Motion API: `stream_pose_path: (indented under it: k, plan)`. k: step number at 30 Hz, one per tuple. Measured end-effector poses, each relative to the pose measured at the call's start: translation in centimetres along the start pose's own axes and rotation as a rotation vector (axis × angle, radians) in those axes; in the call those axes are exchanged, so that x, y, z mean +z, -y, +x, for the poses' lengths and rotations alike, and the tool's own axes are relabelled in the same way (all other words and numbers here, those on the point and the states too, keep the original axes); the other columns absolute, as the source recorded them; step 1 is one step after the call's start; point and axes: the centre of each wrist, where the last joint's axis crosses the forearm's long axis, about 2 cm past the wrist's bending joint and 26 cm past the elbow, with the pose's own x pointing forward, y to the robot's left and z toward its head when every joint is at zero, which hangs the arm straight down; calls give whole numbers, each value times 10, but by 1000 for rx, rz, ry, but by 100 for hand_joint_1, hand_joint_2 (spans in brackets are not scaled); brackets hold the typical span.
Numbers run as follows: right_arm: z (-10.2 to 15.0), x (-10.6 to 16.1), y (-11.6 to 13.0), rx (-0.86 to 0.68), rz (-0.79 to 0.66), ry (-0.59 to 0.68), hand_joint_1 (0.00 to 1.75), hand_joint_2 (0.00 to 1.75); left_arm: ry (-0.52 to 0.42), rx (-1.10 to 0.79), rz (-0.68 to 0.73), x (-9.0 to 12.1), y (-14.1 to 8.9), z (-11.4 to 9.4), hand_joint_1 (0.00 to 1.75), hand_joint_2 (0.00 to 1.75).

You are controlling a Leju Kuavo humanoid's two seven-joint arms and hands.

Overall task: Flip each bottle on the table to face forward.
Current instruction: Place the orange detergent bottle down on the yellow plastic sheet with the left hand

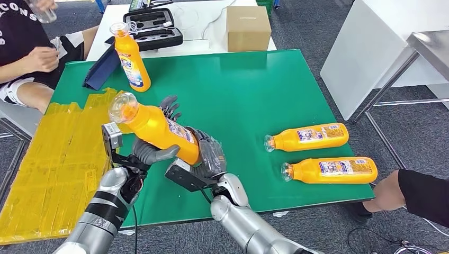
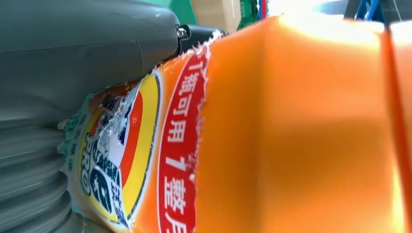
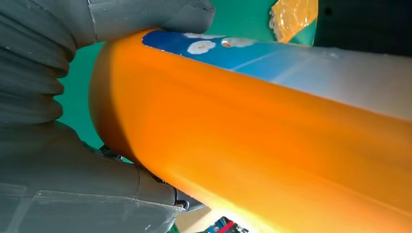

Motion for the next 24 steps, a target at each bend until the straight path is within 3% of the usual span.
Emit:
stream_pose_path:
  k: [2, 3, 6, 7, 24]
  plan:
    - [0, 0, -1, 4, 4, -1, 175, 175, 1, -8, 38, 1, -2, 0, 0, 175]
    - [0, 0, -2, 7, 6, -2, 175, 175, 1, -13, 57, 1, -2, 0, 30, 175]
    - [-1, 0, -2, 15, 11, -2, 175, 175, 1, -21, 91, 2, -1, -1, 161, 175]
    - [-1, 0, -2, 18, 13, -2, 175, 175, 0, -20, 97, 2, -1, -2, 175, 175]
    - [-9, -2, 4, 41, -18, 35, 175, 175, 3, -23, 180, 2, 2, -3, 175, 175]
